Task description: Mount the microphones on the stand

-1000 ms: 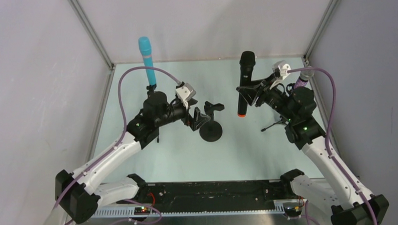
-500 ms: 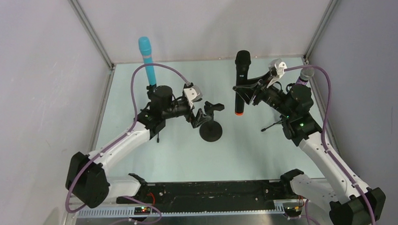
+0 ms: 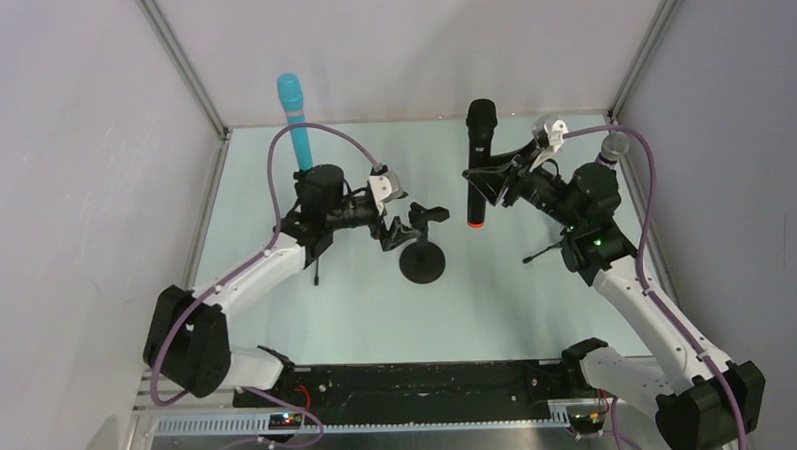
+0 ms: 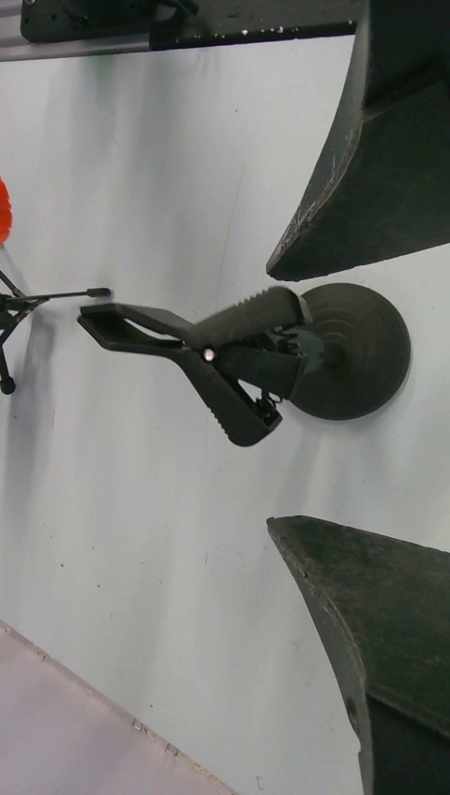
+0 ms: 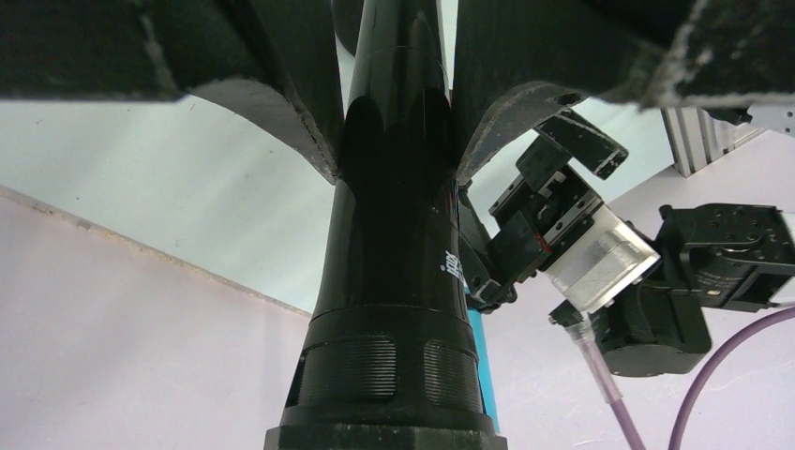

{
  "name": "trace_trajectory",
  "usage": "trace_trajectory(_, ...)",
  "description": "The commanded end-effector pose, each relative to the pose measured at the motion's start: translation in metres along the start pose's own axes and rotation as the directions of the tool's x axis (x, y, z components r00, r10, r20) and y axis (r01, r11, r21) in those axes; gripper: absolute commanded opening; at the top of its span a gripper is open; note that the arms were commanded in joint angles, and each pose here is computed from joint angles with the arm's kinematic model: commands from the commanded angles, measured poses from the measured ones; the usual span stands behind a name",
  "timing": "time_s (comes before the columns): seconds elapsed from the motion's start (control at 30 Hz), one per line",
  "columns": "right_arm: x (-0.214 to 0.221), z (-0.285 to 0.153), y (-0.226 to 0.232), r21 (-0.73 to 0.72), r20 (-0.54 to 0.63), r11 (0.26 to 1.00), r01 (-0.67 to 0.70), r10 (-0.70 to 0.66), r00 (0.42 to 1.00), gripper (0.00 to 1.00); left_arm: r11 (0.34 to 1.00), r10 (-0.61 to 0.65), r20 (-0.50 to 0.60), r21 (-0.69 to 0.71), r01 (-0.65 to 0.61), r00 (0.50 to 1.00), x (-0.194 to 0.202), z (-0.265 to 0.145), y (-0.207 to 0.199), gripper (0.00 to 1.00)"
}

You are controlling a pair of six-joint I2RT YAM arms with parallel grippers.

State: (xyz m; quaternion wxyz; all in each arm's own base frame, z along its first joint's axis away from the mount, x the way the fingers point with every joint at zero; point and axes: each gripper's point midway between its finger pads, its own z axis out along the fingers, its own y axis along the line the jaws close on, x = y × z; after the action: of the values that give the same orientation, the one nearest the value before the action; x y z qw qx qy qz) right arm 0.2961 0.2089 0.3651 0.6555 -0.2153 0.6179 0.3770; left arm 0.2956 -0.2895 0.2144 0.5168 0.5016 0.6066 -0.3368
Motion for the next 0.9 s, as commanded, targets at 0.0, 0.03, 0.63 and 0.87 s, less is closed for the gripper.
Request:
trace_trajectory(0.0,-0.026,0.003,0.007,-0.042,0.084,0.998,0.044,-0.040,0.996,0.00,0.994,0.097,0.073,0.045,-0.100,0.993,-0.021,0.003,0.011,0.98)
trace_trajectory(0.03,-0.025,0.004,0.007,-0.041,0.082,0.998,0.042,-0.038,0.996,0.00,0.993,0.105,0.076,0.055,-0.109,0.992,-0.020,0.004,0.011,0.98)
trace_trajectory(0.63,-0.008,0.020,-0.002,-0.077,0.055,0.997,0.005,-0.001,0.999,0.00,0.983,0.098,0.110,0.144,-0.113,0.989,-0.028,0.023,0.014,0.98)
trace_trajectory(0.87,-0.004,0.024,-0.002,-0.086,0.045,0.996,-0.019,0.023,0.999,0.00,0.973,0.112,0.128,0.186,-0.135,0.985,-0.027,0.019,0.002,0.97)
